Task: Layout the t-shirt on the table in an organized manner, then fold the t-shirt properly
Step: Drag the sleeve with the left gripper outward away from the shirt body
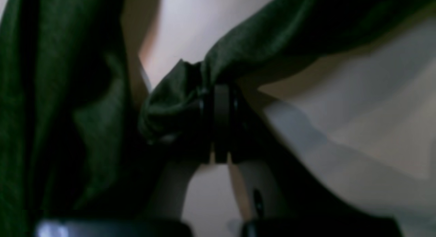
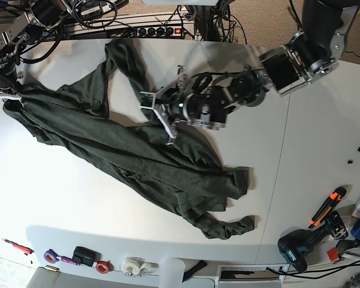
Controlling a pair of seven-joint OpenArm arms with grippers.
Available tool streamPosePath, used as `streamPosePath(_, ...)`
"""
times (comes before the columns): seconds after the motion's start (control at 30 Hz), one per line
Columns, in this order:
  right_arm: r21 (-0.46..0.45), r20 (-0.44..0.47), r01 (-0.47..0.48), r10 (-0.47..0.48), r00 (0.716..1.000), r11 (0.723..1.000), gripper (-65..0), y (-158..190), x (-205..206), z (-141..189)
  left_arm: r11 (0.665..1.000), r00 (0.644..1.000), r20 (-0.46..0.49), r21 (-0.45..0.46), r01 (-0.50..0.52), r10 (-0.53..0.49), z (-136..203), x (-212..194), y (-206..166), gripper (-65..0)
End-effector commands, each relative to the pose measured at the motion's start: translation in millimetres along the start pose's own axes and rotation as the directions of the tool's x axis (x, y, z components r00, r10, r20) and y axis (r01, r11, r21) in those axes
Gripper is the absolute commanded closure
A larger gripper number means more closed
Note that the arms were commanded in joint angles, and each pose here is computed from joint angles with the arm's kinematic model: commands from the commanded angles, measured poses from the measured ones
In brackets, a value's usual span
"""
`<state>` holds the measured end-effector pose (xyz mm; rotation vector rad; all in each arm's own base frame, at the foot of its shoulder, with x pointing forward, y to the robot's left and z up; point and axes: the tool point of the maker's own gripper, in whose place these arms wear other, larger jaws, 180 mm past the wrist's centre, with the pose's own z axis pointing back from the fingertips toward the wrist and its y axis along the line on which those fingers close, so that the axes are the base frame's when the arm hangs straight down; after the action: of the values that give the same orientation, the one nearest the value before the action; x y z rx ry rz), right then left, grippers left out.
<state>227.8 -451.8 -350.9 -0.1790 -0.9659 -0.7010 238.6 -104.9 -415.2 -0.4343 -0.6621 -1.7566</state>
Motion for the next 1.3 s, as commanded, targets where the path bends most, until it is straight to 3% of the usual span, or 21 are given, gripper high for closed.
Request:
streamPosePath(0.0,0.007,0.073,-0.016,0.016,0.997,1.000,0.0,0.7,24.8,2.6,0.995,0.927,-0.369,-0.088,0.044,-0.073,13.4,-93.8,-27.8,0.0)
streamPosePath(0.17,0.007,0.074,-0.016,0.015,0.997,1.000,0.0,1.2,25.4,2.4,0.993,0.894,-0.445,-0.117,0.002,-0.054,32.8,-123.8,-52.1,0.0)
streamPosePath(0.4,0.007,0.074,-0.016,0.015,0.997,1.000,0.0,1.1,25.2,2.4,0.989,0.815,-0.575,-0.149,-0.022,-0.069,60.5,-161.2,-85.2,0.0)
streamPosePath(0.6,0.007,0.074,-0.016,0.015,0.997,1.000,0.0,1.1,25.2,2.4,0.994,0.720,-0.693,-0.091,-0.054,-0.024,93.2,-191.8,-96.8,0.0)
streamPosePath(0.77,0.007,0.074,-0.016,0.015,0.997,1.000,0.0,1.2,25.4,2.4,0.998,0.670,-0.742,-0.020,-0.059,0.025,123.5,-205.3,-101.7,0.0)
streamPosePath(0.93,0.007,0.075,-0.016,0.015,0.997,1.000,0.0,1.2,25.6,2.4,0.998,0.681,-0.731,0.055,-0.004,0.043,147.5,-195.7,-99.2,0.0)
streamPosePath(1.13,0.007,0.075,-0.016,0.015,0.997,1.000,0.0,1.2,25.6,2.4,0.992,0.762,-0.643,0.126,0.012,0.073,159.3,-161.1,-100.2,0.0)
streamPosePath(1.27,0.007,0.077,-0.016,0.015,0.997,1.000,0.0,1.2,25.8,2.4,0.990,0.795,-0.598,0.139,-0.021,0.101,159.2,-144.1,-111.6,0.0)
